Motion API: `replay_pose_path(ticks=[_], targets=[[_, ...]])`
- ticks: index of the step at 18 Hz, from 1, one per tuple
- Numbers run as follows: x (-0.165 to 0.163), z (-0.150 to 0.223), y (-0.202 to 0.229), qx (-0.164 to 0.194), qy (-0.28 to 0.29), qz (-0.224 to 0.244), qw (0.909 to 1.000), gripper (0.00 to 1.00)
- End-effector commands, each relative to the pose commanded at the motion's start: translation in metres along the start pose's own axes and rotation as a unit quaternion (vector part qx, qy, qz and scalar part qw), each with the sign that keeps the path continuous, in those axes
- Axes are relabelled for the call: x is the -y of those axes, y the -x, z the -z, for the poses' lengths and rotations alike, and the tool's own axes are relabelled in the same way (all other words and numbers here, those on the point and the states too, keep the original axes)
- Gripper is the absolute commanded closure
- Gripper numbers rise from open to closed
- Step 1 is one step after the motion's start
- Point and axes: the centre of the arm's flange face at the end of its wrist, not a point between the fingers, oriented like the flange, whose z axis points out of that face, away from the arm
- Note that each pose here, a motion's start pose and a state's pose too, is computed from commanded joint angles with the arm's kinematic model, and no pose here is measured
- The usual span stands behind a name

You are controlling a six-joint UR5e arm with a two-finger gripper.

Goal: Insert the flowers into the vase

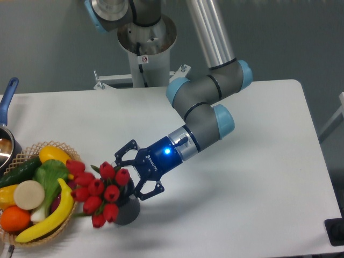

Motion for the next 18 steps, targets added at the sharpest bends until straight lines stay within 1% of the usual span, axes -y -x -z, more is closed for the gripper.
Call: replay_pose_path(ticks=[1, 2, 3, 4, 6, 8, 10, 11, 13, 15, 18], targets=[[0.001, 0.001, 0.0, 0.001, 0.0, -0.001, 1.0, 0.17], [0.001, 0.004, 0.001, 0.003, 0.0, -0.003, 1.0, 0.04], [0.001, 0.007, 0.001, 0.006, 0.0, -0.001, 1.0, 0.0], [0.0, 0.009, 0.0, 0.009, 0.002, 0.0, 1.0, 0.0], [0.01, 0.022, -0.005, 0.023, 0.009, -0.014, 0.9996, 0.0], [0.011, 0.041, -0.012, 0.049, 0.034, -0.018, 0.9981, 0.0], [0.017, 0.05, -0.028, 0.065, 0.059, -0.032, 0.9957, 0.0], [0.016, 0.056, -0.032, 0.074, 0.071, -0.037, 0.994, 0.0], [0.025, 0.068, -0.039, 0.094, 0.093, -0.051, 0.9899, 0.0], [0.037, 0.076, -0.046, 0.115, 0.126, -0.064, 0.9832, 0.0], [0.052, 0.092, -0.044, 0.155, 0.187, -0.086, 0.9663, 0.0]])
